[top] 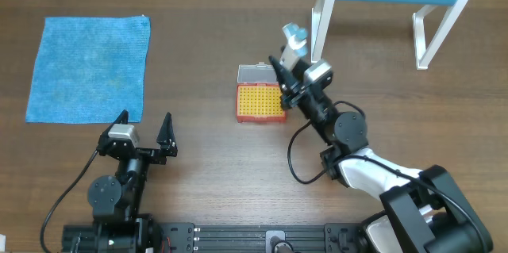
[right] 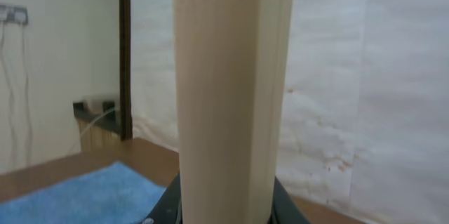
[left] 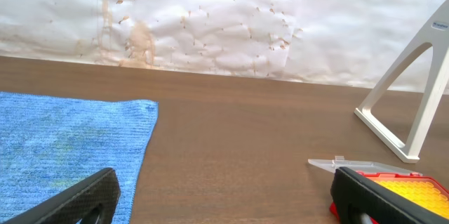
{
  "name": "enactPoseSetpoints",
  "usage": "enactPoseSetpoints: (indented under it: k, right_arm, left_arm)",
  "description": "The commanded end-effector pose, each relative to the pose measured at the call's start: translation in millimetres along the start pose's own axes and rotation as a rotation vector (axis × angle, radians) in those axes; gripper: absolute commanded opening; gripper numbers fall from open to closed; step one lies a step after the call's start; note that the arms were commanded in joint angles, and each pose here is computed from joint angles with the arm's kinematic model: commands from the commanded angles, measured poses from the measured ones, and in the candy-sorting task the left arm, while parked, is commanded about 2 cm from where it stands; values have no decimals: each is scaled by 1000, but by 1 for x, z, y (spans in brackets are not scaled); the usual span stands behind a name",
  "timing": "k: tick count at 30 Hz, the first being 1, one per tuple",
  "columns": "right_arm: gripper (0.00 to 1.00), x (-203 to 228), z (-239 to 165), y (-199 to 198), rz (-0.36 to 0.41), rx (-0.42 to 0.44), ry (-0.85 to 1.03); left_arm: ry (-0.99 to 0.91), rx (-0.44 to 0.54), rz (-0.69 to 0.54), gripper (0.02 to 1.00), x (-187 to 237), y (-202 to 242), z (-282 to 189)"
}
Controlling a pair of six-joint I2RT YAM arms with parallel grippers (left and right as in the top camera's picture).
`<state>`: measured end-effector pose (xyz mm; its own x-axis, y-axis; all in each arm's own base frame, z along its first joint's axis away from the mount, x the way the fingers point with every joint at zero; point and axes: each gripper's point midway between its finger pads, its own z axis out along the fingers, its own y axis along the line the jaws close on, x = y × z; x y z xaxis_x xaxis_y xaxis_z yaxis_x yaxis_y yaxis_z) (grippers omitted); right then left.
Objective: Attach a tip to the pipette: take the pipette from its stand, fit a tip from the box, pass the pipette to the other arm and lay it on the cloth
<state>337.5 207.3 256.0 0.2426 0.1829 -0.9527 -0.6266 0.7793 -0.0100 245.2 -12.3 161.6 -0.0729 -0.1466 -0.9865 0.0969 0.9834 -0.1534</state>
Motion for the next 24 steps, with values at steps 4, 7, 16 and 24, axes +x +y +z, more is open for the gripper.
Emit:
enactPoseSetpoints:
  k: [4,7,16,24]
  right_arm:
    - [84,33,-3,38,-87,-103,72]
    - [82,47,0,31,-82,-54,108]
    - [82,85,18,27,-47,-53,174]
    - [82,86,19,28,129,-23,179]
  left_arm:
    - [5,18,-9,974,2,-3,0]
    - [5,18,-9,976,2,-3,0]
    - [5,18,-9,976,2,-3,0]
    - [5,18,-9,974,2,-3,0]
